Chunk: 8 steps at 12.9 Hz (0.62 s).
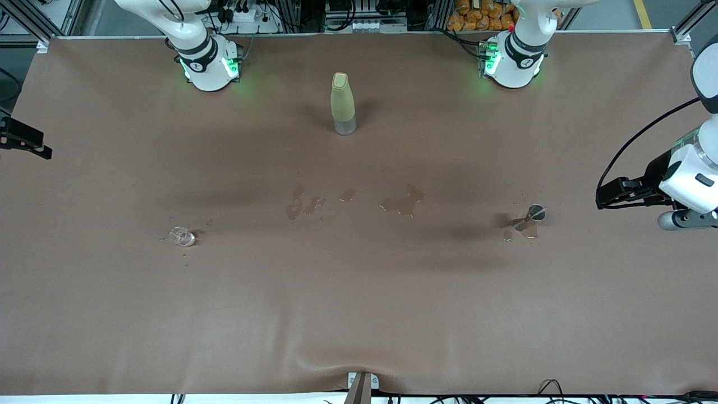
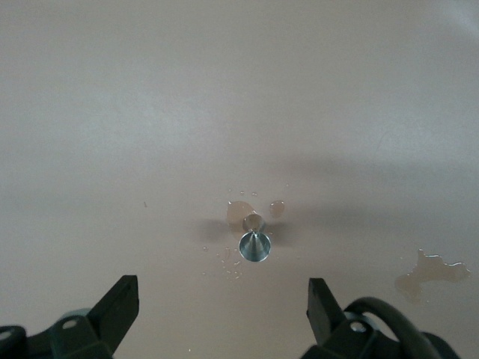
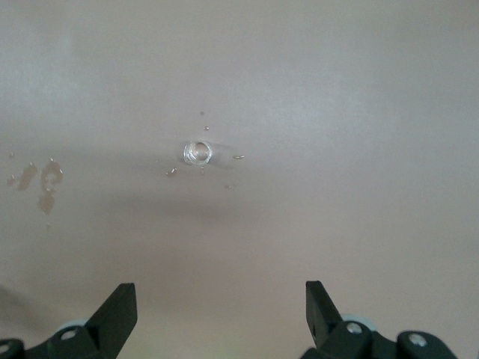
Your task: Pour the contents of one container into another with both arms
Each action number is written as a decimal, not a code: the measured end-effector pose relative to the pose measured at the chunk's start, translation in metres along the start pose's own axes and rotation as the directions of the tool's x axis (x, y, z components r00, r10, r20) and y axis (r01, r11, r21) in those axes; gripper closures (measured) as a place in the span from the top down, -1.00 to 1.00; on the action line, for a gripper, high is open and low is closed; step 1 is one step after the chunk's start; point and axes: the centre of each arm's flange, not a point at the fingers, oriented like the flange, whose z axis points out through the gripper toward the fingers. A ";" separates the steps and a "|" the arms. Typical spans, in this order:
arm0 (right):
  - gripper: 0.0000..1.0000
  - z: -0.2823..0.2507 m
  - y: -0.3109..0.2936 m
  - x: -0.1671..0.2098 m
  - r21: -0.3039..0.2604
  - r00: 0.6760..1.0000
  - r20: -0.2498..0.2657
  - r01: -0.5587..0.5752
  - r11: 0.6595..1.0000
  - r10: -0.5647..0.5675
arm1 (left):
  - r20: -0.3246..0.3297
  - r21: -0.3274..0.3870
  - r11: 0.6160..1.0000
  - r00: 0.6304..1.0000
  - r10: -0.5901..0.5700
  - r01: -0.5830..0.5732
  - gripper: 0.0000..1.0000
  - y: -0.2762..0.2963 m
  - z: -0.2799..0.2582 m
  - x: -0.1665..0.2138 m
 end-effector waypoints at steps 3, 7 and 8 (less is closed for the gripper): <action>1.00 0.001 0.028 -0.012 0.004 0.965 0.009 0.263 0.965 -0.263 | -0.001 0.000 1.000 1.000 0.002 -0.002 1.00 0.001 0.000 0.000; 1.00 0.002 0.055 -0.025 0.013 0.714 0.010 0.700 0.714 -0.700 | -0.001 -0.001 1.000 1.000 0.002 -0.002 1.00 0.001 0.000 0.000; 1.00 0.001 0.057 -0.026 0.013 0.618 0.008 0.786 0.618 -0.786 | -0.001 -0.001 1.000 1.000 0.003 -0.003 1.00 0.002 0.000 0.000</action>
